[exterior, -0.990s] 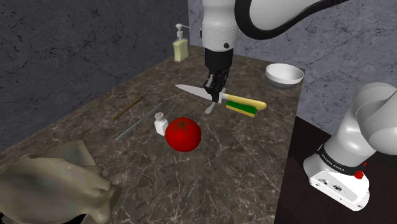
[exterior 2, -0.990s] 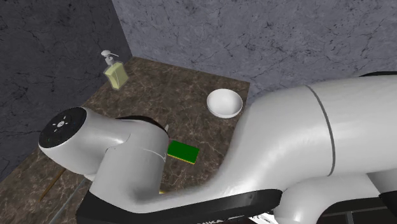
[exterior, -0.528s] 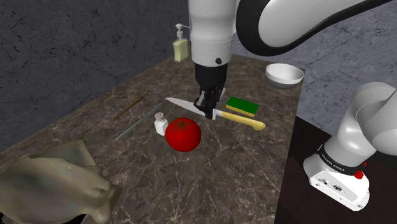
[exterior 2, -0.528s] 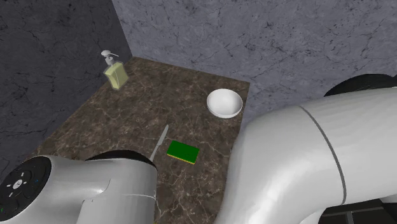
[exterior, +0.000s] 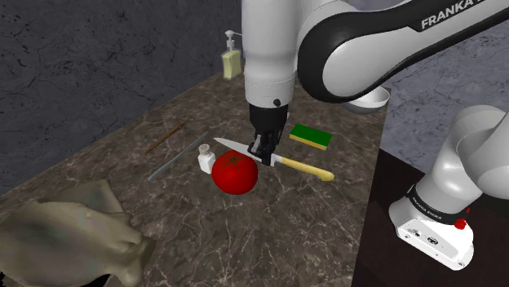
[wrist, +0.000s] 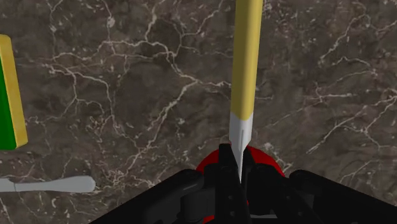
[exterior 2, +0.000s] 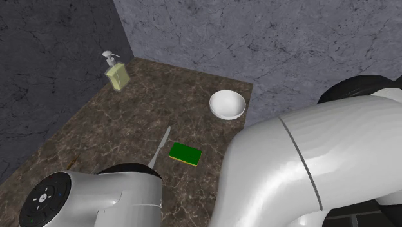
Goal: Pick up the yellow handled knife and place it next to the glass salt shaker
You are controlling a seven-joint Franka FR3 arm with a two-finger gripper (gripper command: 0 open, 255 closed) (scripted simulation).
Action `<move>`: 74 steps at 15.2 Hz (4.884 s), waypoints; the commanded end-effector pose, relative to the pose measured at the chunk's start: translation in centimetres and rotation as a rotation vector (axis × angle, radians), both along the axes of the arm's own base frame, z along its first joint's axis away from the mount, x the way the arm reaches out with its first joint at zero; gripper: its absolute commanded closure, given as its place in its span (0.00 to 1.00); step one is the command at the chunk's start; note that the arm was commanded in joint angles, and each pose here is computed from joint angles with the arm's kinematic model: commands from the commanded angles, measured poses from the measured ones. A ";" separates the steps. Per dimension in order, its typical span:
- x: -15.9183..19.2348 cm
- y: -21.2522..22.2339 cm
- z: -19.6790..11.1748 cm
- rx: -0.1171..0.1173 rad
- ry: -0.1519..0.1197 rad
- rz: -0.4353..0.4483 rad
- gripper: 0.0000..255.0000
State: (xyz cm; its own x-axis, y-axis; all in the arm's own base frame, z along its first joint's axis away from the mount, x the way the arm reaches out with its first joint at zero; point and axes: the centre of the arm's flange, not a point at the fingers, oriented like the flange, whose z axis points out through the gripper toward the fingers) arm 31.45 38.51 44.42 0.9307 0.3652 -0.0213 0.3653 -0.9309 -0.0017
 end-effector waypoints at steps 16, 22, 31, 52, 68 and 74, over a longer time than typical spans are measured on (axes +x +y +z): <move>-0.1 0.0 -9.0 0.000 0.000 0.000 1.00; 0.1 0.0 -10.1 0.004 -0.005 -0.001 0.00; -3.0 -0.5 -4.5 -0.036 -0.015 -0.043 0.00; -3.0 -0.6 -6.9 -0.036 -0.015 -0.043 1.00; 15.1 1.7 -7.3 -0.235 0.073 -0.505 0.00; 14.6 1.1 -10.4 -0.235 0.073 -0.505 0.00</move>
